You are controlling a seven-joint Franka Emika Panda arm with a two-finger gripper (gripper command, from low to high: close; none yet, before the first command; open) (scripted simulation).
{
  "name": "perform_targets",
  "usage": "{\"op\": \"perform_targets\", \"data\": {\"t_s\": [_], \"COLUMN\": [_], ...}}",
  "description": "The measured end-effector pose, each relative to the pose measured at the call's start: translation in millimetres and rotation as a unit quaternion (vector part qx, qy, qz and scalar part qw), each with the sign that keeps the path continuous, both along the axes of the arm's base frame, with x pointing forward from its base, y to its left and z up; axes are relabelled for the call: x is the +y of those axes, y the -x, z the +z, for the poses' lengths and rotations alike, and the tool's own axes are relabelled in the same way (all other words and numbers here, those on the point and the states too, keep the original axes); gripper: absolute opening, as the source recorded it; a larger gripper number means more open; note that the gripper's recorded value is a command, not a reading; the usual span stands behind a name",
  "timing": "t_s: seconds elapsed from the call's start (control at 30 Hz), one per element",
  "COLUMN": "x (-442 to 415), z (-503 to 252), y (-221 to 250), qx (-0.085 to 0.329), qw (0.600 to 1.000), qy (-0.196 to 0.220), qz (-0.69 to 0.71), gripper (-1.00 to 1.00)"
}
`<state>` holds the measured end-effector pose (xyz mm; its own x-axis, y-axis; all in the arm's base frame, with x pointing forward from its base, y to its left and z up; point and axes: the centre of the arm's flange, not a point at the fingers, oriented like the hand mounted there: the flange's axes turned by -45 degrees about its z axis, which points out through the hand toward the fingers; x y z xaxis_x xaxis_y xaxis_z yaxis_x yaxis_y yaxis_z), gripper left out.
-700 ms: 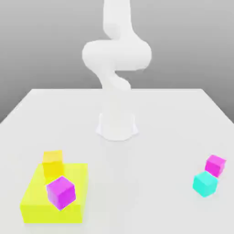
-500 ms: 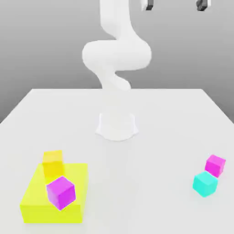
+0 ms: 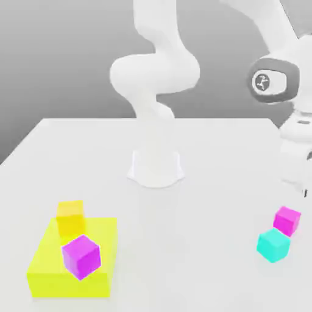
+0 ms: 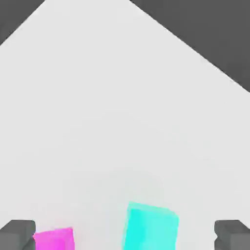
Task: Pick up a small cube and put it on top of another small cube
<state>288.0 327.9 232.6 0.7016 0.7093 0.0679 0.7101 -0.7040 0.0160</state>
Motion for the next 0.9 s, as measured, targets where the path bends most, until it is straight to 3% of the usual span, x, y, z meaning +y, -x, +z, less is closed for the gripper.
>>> {"op": "perform_targets", "data": {"t_s": [0.07,0.23,0.27,0.5,0.7,0.9], "x": [4.3,6.0,5.4,5.4,2.5,-133.6], "z": [-32.9,-90.5,-100.0,-101.6,-44.8,0.1], "y": [24.5,33.5,34.0,34.3,30.8,-78.3], "qx": [0.021,0.029,0.029,0.029,0.028,0.011], "qw": [0.999,0.999,0.999,0.999,0.999,0.997], "qy": [0.014,0.018,0.018,0.018,0.02,0.04], "qz": [0.021,0.029,0.029,0.029,0.028,-0.064], "gripper": [0.0,0.0,-1.0,-1.0,-1.0,-1.0]}}
